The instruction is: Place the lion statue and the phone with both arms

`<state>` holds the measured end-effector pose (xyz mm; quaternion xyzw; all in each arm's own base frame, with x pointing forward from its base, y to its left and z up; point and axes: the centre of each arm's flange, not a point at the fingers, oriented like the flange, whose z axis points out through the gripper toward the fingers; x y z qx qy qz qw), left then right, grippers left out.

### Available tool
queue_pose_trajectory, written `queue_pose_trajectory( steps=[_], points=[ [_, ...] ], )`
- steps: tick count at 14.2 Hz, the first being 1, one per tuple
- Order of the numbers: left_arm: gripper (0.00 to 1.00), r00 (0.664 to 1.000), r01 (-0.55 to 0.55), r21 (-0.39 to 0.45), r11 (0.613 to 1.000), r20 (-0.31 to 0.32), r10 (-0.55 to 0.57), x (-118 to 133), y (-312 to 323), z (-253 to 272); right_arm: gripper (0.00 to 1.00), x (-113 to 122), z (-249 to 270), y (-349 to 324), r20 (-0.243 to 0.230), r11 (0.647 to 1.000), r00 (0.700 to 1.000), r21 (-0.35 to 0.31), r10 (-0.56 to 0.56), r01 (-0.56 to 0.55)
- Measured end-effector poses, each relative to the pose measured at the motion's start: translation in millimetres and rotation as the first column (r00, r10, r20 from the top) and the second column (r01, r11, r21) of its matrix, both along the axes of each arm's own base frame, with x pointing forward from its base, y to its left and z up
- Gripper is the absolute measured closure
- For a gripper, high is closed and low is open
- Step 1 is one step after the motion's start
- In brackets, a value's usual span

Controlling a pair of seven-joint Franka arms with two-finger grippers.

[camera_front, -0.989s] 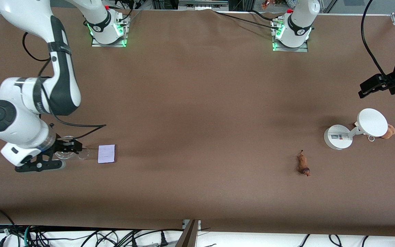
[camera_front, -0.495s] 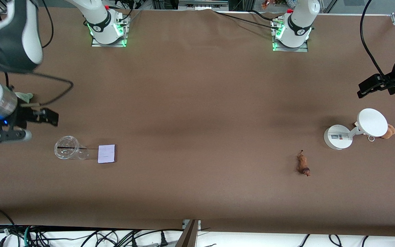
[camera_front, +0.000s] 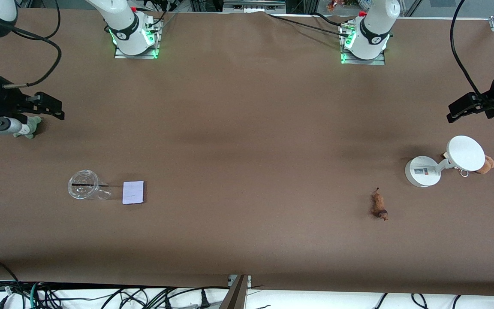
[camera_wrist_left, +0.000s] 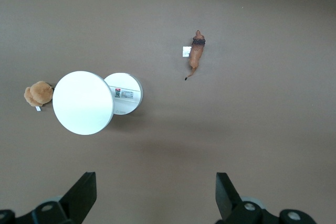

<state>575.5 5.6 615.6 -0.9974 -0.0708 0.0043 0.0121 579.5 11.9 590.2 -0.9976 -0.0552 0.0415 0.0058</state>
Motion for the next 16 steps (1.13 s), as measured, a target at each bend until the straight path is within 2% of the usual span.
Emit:
queue_pose_trajectory(
  steps=[3,4,8,16],
  points=[
    [0.0,1.0,0.0,0.0,1.0,0.0,0.0,0.0,0.0,0.0,0.0,-18.9,32.2,-33.9,0.041,0.999,0.998,-0.01,-0.05,0.051],
    [0.0,1.0,0.0,0.0,1.0,0.0,0.0,0.0,0.1,0.0,0.0,-25.0,37.7,-40.5,0.038,0.998,0.998,-0.009,-0.058,0.058],
    [0.0,1.0,0.0,0.0,1.0,0.0,0.0,0.0,0.0,0.0,0.0,-34.1,29.0,-37.9,-0.032,0.999,0.998,-0.013,-0.052,0.052],
    [0.0,1.0,0.0,0.0,1.0,0.0,0.0,0.0,0.0,-0.1,0.0,-22.6,13.2,-36.7,-0.058,0.999,0.997,-0.02,-0.051,0.05]
  ],
)
